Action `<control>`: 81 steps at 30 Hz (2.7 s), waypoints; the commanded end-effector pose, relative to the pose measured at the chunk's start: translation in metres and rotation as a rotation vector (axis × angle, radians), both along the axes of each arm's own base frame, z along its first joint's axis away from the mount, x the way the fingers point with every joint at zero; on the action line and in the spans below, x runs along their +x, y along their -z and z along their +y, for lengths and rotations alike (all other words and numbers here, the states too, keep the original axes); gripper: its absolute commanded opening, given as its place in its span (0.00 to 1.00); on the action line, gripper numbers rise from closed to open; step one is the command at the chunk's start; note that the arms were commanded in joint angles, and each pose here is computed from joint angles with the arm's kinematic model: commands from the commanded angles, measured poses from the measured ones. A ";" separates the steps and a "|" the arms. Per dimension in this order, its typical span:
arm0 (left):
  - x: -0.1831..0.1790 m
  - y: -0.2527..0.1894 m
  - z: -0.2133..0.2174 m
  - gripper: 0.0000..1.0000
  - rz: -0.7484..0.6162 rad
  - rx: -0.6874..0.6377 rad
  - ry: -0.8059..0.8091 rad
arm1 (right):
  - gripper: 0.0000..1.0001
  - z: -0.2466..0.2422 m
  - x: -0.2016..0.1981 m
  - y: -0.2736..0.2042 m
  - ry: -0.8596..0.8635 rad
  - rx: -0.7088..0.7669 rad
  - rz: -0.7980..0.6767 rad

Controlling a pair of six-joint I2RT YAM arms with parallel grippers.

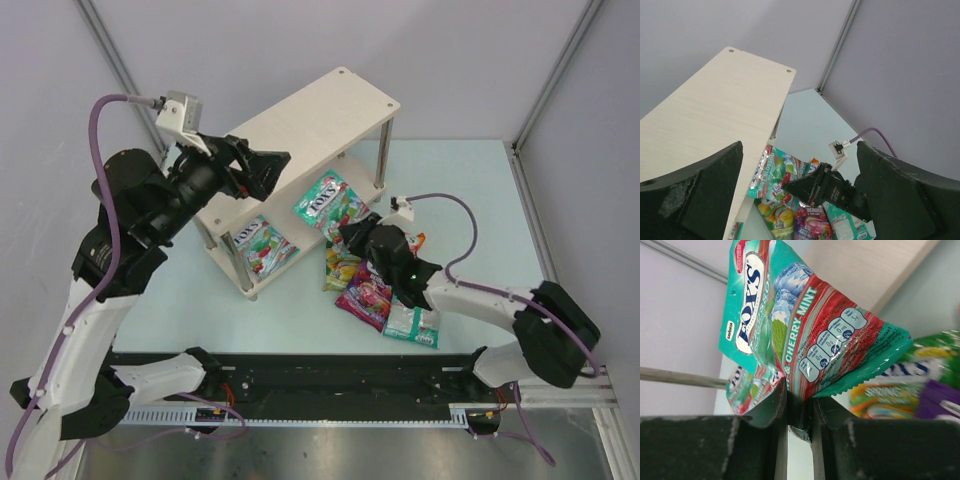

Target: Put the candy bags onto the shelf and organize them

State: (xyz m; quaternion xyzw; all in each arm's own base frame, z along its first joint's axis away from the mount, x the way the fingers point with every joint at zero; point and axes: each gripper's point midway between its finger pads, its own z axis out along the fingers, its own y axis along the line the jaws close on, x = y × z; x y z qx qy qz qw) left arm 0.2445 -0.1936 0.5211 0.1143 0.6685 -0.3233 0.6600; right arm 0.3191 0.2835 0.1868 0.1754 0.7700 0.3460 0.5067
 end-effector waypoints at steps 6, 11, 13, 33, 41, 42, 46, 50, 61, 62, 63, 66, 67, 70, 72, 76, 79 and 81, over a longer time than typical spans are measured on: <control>-0.002 0.018 0.018 1.00 -0.003 0.069 -0.061 | 0.00 0.062 0.061 -0.042 0.092 0.227 -0.117; -0.003 0.020 0.020 1.00 -0.007 0.064 -0.067 | 0.00 0.085 0.075 -0.028 0.084 0.260 -0.093; -0.005 0.019 0.022 1.00 -0.015 0.057 -0.074 | 0.00 0.092 0.076 -0.021 0.076 0.264 -0.075; -0.011 0.021 0.033 1.00 -0.041 -0.007 -0.107 | 0.00 0.129 0.073 0.041 0.051 0.224 0.045; -0.013 0.022 0.036 1.00 -0.045 -0.013 -0.110 | 0.31 0.132 0.073 0.043 0.032 0.215 0.047; -0.013 0.022 0.035 1.00 -0.043 -0.013 -0.108 | 0.36 0.132 0.072 0.041 0.031 0.213 0.045; -0.014 0.020 0.034 1.00 -0.049 -0.021 -0.101 | 0.50 0.128 0.071 0.034 0.029 0.187 0.033; -0.014 0.020 0.031 1.00 -0.048 -0.025 -0.088 | 0.58 0.122 0.070 0.025 0.032 0.157 0.024; -0.012 0.020 0.026 1.00 -0.041 -0.025 -0.075 | 0.71 0.069 0.049 -0.002 0.079 0.056 0.008; -0.012 0.020 0.026 1.00 -0.042 -0.024 -0.075 | 0.71 0.059 0.042 -0.003 0.080 0.054 0.008; -0.011 0.021 0.026 1.00 -0.040 -0.022 -0.075 | 0.72 0.051 0.038 -0.005 0.086 0.048 0.012; -0.011 0.024 0.025 1.00 -0.037 -0.005 -0.067 | 0.73 0.016 0.020 -0.004 0.112 0.011 0.027; -0.011 0.025 0.024 1.00 -0.034 0.000 -0.066 | 0.73 0.004 0.016 -0.003 0.134 -0.004 0.029; -0.009 0.029 0.020 1.00 -0.026 0.004 -0.053 | 0.75 -0.038 -0.006 -0.005 0.187 -0.050 0.056; -0.008 0.033 0.014 1.00 -0.017 0.003 -0.031 | 0.76 -0.066 -0.025 0.014 0.219 -0.152 0.134; -0.003 0.043 0.003 1.00 0.008 0.002 0.003 | 0.78 -0.122 -0.068 0.019 0.336 -0.157 0.266; -0.002 0.047 -0.009 1.00 0.022 -0.010 0.047 | 0.81 -0.156 -0.104 0.044 0.431 -0.157 0.423; 0.001 0.049 -0.016 1.00 0.034 -0.021 0.065 | 0.82 -0.174 -0.126 0.064 0.506 -0.152 0.530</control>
